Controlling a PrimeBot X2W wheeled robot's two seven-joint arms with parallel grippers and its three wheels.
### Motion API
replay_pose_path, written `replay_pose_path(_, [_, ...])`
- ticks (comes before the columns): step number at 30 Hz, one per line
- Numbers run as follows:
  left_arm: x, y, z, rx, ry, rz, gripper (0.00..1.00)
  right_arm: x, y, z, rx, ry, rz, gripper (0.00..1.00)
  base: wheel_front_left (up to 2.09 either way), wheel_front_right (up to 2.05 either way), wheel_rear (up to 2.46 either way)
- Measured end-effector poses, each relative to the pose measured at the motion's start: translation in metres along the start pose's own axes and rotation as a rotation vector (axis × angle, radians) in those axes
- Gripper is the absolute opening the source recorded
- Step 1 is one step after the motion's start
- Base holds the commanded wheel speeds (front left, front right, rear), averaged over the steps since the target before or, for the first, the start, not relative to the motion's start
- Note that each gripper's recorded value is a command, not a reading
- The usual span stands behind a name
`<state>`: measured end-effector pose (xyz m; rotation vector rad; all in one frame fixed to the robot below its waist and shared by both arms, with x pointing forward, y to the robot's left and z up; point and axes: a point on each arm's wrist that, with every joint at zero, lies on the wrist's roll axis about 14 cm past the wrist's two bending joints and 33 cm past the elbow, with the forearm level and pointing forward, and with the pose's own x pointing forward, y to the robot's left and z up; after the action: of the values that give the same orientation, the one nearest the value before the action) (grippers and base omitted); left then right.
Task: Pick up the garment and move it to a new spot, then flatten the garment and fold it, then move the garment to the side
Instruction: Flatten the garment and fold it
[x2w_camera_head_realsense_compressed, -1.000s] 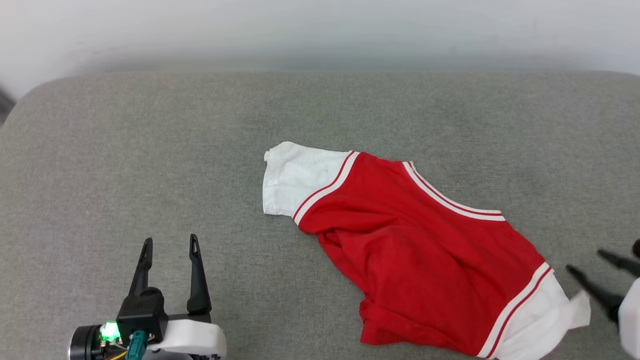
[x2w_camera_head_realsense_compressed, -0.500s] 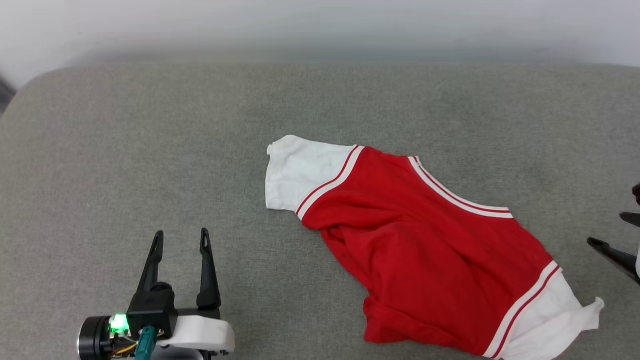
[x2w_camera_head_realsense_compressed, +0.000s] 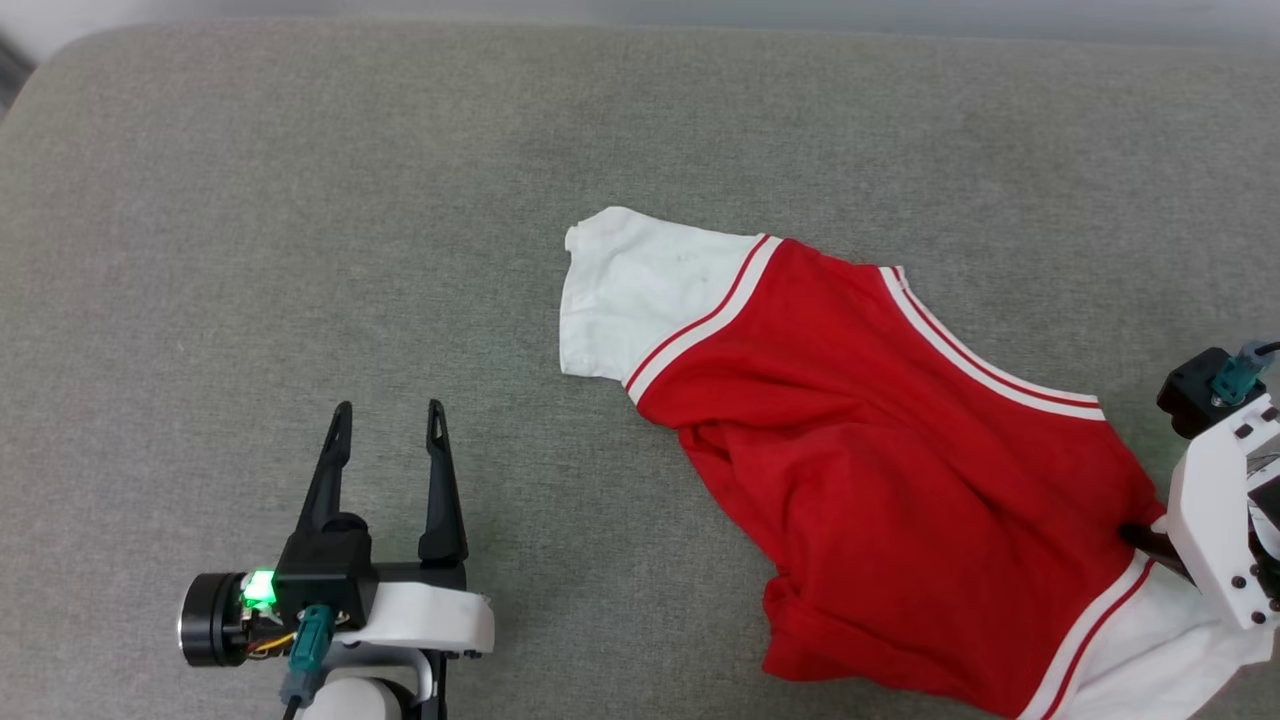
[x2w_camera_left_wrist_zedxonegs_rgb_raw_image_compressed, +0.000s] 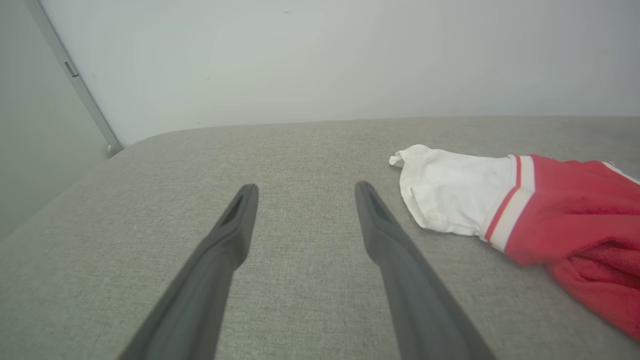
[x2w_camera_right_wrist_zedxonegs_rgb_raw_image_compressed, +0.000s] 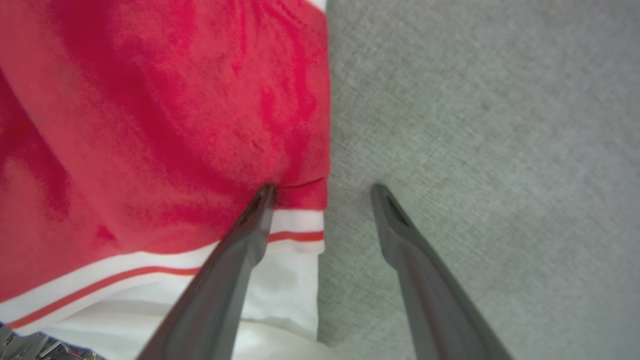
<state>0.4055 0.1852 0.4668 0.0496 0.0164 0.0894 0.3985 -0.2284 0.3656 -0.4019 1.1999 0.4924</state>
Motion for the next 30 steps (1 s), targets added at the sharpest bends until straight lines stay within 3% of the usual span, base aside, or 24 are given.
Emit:
replay_pose_path(5, [0.002,0.004,-0.003,0.002,0.007,0.015,1.00,0.012,0.006,0.001,0.014,-0.012,0.032,1.00,0.00,0.00,0.00])
replay_pose_path(6, [0.002,0.005,-0.003,0.001,0.008,0.017,1.00,0.010,0.003,0.004,-0.012,-0.039,0.018,0.00,0.00,0.00,0.00])
replay_pose_path(14, [0.001,0.005,0.005,-0.004,-0.014,0.017,1.00,-0.059,-0.041,0.106,-0.128,-0.381,-0.147,0.00,0.00,0.00,0.00])
replay_pose_path(19, [0.003,0.006,0.005,-0.006,-0.014,0.017,1.00,-0.077,-0.036,0.161,-0.164,-0.497,-0.149,0.00,0.00,0.00,0.00])
replay_pose_path(25, [0.004,0.010,-0.001,-0.007,0.003,0.032,1.00,-0.032,-0.007,0.152,-0.133,-0.357,-0.030,0.00,0.00,0.00,0.00])
replay_pose_path(30, [0.005,0.014,-0.007,-0.007,0.019,0.046,1.00,0.010,0.008,0.113,-0.087,-0.177,0.043,0.00,0.00,0.00,0.00])
